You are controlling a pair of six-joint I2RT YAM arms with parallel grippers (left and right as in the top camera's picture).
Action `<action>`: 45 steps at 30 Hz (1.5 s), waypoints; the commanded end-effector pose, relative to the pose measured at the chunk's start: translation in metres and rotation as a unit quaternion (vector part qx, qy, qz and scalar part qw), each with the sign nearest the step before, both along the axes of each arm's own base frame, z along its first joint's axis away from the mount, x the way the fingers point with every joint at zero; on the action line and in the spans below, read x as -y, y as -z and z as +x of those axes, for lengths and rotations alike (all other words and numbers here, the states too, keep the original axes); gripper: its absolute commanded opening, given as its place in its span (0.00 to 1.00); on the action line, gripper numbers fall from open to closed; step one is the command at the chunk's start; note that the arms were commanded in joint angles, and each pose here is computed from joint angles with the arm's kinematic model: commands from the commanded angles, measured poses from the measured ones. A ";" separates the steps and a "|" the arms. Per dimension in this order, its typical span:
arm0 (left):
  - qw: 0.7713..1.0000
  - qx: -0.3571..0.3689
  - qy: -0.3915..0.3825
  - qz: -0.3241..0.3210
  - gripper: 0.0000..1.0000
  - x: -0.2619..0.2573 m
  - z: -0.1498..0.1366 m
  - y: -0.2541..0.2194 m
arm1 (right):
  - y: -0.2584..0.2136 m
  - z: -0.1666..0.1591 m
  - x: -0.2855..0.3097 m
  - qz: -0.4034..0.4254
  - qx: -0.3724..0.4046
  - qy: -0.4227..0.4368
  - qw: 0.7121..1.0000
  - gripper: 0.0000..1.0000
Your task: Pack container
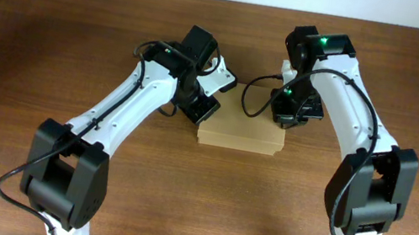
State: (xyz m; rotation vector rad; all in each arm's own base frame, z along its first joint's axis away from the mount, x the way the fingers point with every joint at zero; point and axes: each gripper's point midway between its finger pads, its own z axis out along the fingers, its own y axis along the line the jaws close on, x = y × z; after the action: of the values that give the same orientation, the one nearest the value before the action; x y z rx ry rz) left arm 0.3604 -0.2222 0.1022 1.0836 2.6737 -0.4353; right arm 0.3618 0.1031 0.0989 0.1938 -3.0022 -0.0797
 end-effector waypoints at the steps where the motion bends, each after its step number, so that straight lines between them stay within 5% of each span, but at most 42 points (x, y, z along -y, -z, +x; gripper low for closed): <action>1: 1.000 -0.009 0.003 0.000 0.02 0.000 -0.004 0.009 | 0.017 0.005 -0.005 0.002 -0.009 0.004 1.000 0.04; 8: 0.982 0.146 -0.107 0.055 0.06 -0.026 0.076 -0.057 | -0.055 0.053 -0.006 0.031 0.098 0.017 0.995 0.04; 14: 0.923 0.285 -0.233 0.112 0.19 -0.110 0.140 -0.155 | -0.146 0.088 0.070 0.021 0.221 0.098 0.970 0.04; 19: 0.885 0.304 -0.329 0.128 0.27 -0.209 0.159 -0.183 | -0.168 0.089 0.148 0.001 0.254 0.176 0.951 0.04; 24: 0.878 0.259 -0.388 0.108 0.29 -0.292 0.151 -0.169 | -0.166 0.086 0.190 -0.011 0.254 0.209 0.944 0.04; 26: 0.874 0.247 -0.406 0.099 0.40 -0.316 0.149 -0.163 | -0.167 0.087 0.195 -0.012 0.260 0.211 0.942 0.06; 28: 0.871 0.239 -0.418 0.095 0.51 -0.332 0.147 -0.158 | -0.167 0.087 0.196 -0.013 0.261 0.212 0.942 0.15; 29: 0.868 0.236 -0.426 0.098 0.56 -0.341 0.146 -0.155 | -0.167 0.087 0.196 -0.013 0.260 0.212 0.942 0.27; 31: 0.864 0.229 -0.436 0.102 0.76 -0.353 0.142 -0.152 | -0.166 0.086 0.196 -0.012 0.257 0.213 0.943 0.99; 32: 0.863 0.227 -0.439 0.103 0.96 -0.357 0.140 -0.152 | -0.166 0.085 0.195 -0.012 0.256 0.213 0.943 0.99; 33: 0.862 0.226 -0.442 0.104 1.00 -0.361 0.139 -0.151 | -0.165 0.083 0.195 -0.012 0.251 0.213 0.944 0.99; 45: 0.861 0.226 -0.444 0.105 1.00 -0.363 0.138 -0.151 | -0.162 0.077 0.193 -0.012 0.238 0.213 0.948 0.99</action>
State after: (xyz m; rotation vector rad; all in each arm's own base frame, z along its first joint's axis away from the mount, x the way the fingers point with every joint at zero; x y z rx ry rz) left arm 0.4964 0.1413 0.2553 -0.1149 2.4530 0.2852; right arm 0.4380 -0.0918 0.2566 -0.5309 -3.4454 -0.0447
